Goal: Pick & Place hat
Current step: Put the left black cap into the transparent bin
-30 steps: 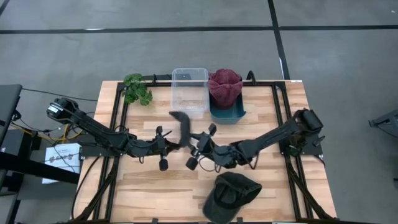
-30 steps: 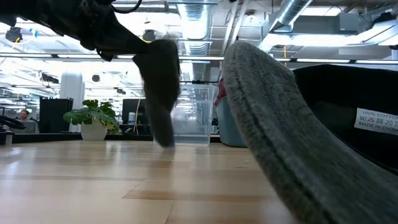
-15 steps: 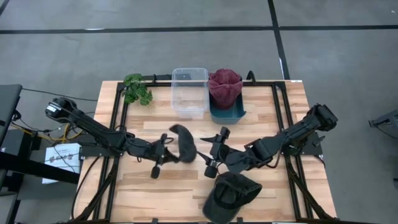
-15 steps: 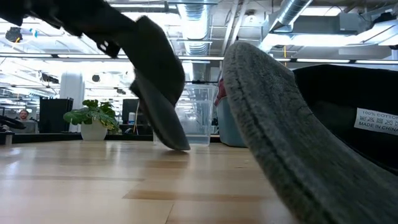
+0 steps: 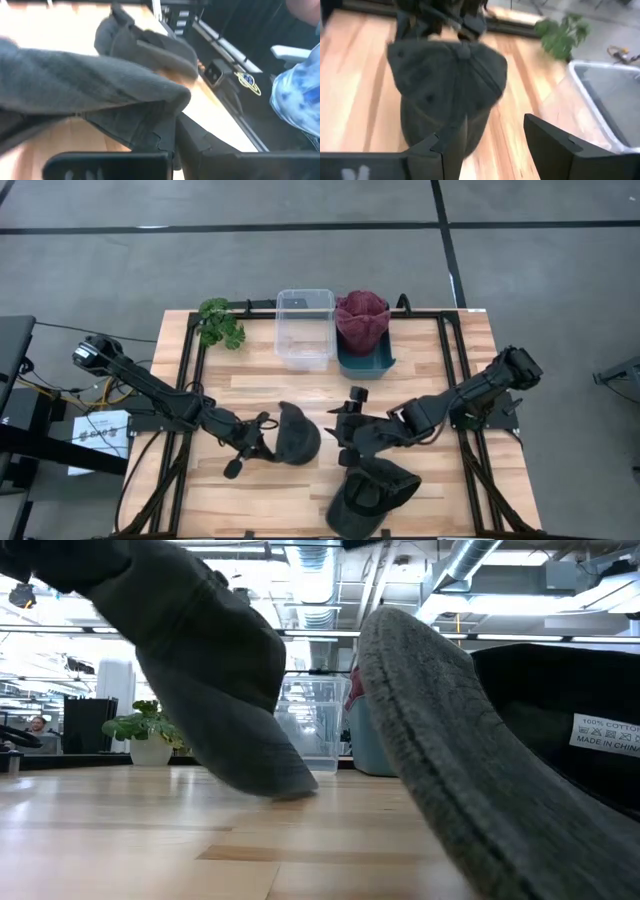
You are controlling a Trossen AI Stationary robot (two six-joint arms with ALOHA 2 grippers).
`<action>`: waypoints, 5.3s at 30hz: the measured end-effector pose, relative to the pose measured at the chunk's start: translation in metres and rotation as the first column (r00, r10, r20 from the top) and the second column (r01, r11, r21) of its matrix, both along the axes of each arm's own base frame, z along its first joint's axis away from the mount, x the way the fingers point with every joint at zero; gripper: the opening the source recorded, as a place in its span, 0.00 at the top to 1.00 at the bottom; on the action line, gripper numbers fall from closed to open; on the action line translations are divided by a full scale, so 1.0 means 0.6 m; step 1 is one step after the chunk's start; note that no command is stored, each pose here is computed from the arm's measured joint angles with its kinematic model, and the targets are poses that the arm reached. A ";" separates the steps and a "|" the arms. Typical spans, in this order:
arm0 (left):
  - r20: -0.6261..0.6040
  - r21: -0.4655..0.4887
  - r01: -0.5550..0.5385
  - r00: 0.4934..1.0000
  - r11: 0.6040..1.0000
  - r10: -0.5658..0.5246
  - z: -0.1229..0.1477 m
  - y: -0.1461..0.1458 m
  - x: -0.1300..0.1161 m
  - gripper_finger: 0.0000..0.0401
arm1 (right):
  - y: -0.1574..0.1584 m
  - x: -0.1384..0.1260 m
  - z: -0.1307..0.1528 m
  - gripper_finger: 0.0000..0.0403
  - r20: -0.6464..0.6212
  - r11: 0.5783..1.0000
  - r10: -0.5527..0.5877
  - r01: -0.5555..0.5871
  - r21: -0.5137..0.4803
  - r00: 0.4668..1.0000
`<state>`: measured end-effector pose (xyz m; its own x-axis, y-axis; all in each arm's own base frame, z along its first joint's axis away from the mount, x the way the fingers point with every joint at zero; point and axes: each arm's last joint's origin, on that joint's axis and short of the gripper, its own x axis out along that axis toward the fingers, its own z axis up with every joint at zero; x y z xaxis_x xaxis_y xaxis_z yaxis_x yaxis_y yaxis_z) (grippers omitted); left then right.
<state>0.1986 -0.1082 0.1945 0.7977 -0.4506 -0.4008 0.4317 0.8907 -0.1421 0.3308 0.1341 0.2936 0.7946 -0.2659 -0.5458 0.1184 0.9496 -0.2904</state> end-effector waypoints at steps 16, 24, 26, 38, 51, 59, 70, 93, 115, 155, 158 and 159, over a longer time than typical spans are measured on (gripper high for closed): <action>-0.282 -0.081 -0.089 0.957 0.993 0.063 -0.016 0.003 -0.010 0.98 | -0.047 0.015 -0.003 0.61 -0.062 0.995 -0.008 0.001 -0.103 0.998; -0.263 -0.049 -0.061 0.964 0.997 0.046 0.079 -0.003 0.003 0.99 | -0.051 0.016 -0.003 0.64 -0.074 0.991 0.006 -0.016 -0.133 0.997; -0.277 -0.041 -0.062 0.960 0.997 0.048 0.107 -0.001 -0.001 0.99 | -0.050 0.017 -0.002 0.65 -0.080 0.987 0.025 -0.037 -0.156 0.997; -0.370 -0.135 -0.136 0.926 0.982 0.078 0.229 0.022 -0.046 0.99 | -0.059 0.038 0.016 0.69 -0.045 0.929 0.237 -0.240 -0.280 0.970; -0.454 -0.230 -0.070 0.890 0.971 -0.044 0.230 0.001 -0.051 0.99 | -0.155 0.075 0.028 0.71 0.118 0.836 0.549 -0.544 -0.076 0.828; -0.483 -0.250 -0.067 0.873 0.966 -0.065 0.227 -0.012 -0.054 0.98 | -0.221 0.101 0.012 0.71 0.143 0.798 0.600 -0.577 -0.175 0.787; -0.495 -0.266 -0.086 0.867 0.960 -0.059 0.227 -0.012 -0.054 0.98 | -0.292 0.167 -0.075 0.71 0.201 0.678 0.734 -0.689 -0.257 0.648; -0.520 -0.293 -0.121 0.853 0.949 -0.051 0.227 -0.012 -0.054 0.98 | -0.263 0.294 -0.130 0.71 0.242 0.382 0.913 -0.895 -0.230 0.327; -0.522 -0.295 -0.117 0.851 0.948 -0.057 0.227 -0.013 -0.054 0.98 | -0.164 0.292 -0.143 0.71 0.205 0.222 0.964 -0.939 -0.264 0.170; -0.524 -0.297 -0.121 0.850 0.947 -0.056 0.227 -0.013 -0.054 0.98 | -0.138 0.298 -0.134 0.71 0.147 0.291 0.956 -0.879 -0.377 0.254; -0.531 -0.302 -0.131 0.846 0.944 -0.053 0.227 -0.013 -0.054 0.98 | -0.161 0.301 -0.133 0.71 0.149 0.326 0.945 -0.865 -0.381 0.290; -0.532 -0.303 -0.133 0.845 0.943 -0.052 0.227 -0.013 -0.054 0.98 | -0.167 0.302 -0.131 0.71 0.161 0.343 0.939 -0.860 -0.379 0.304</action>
<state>0.1661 -0.1158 0.3306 0.5264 -0.5976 -0.6048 0.1723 0.7715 -0.6124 0.5123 0.0336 0.2150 0.6940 0.6678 -0.2692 -0.6612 0.4432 -0.6053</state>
